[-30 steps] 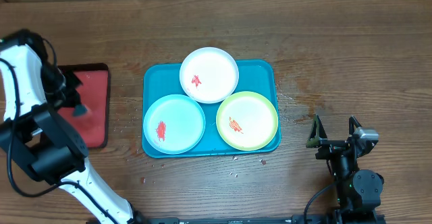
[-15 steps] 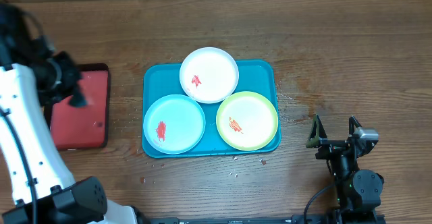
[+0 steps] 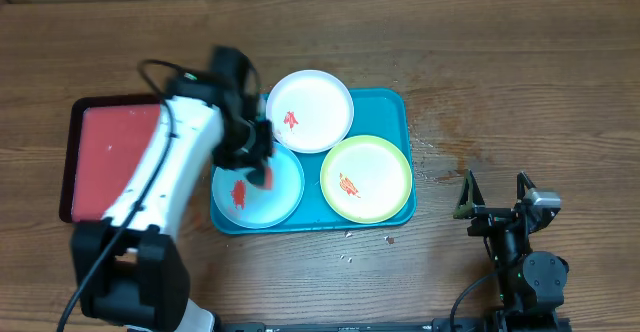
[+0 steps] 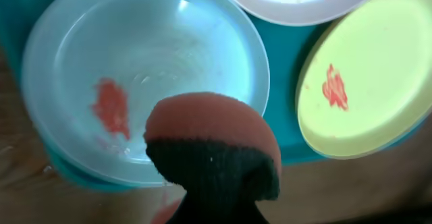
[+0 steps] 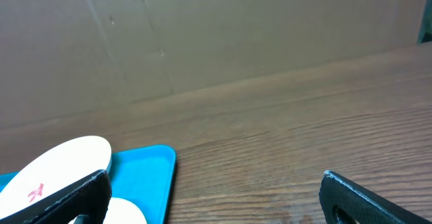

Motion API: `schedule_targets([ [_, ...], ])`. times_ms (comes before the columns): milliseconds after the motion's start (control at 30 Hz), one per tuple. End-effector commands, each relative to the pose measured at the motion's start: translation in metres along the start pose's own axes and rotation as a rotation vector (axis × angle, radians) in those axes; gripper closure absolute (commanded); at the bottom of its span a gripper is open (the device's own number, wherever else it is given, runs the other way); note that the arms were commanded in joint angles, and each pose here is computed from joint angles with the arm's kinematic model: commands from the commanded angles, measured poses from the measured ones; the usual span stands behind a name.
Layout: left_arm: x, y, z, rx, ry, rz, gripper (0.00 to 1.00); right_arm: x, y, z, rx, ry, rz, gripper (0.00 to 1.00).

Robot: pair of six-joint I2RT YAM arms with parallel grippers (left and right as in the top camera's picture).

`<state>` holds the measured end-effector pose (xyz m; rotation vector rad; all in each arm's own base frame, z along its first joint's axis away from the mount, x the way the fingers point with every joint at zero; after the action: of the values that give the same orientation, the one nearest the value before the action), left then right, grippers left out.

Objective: Clean dirty plates on tray and stack at the side

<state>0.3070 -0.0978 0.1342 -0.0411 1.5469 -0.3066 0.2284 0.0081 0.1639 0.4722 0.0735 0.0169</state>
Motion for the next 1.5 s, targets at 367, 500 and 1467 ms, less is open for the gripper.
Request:
schedule_targets([
  [367,0.078,0.019,-0.017,-0.188,-0.028,0.134,0.73,0.001,-0.002,-0.002,-0.003,-0.004,-0.007,0.0],
  [500,0.078,0.016,-0.014,-0.173,-0.036,0.112,0.62,0.001,-0.002,-0.002,-0.004,-0.004,-0.007,0.0],
  [1467,-0.097,0.054,-0.013,-0.292,-0.238,0.147,0.0,-0.026,0.089,0.016,0.558,0.158,0.545,0.0],
])
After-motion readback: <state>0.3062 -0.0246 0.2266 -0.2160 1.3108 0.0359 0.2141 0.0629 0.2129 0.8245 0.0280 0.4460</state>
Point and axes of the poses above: each gripper's point midway between its finger pads, its own x axis out along the fingers, its own y axis along the line the jaws close on, z = x × y, the point moved 2 cm from there along -x, back along the fingers, and after that the axes turned 14 degrees about x, right-handed, at the moved point
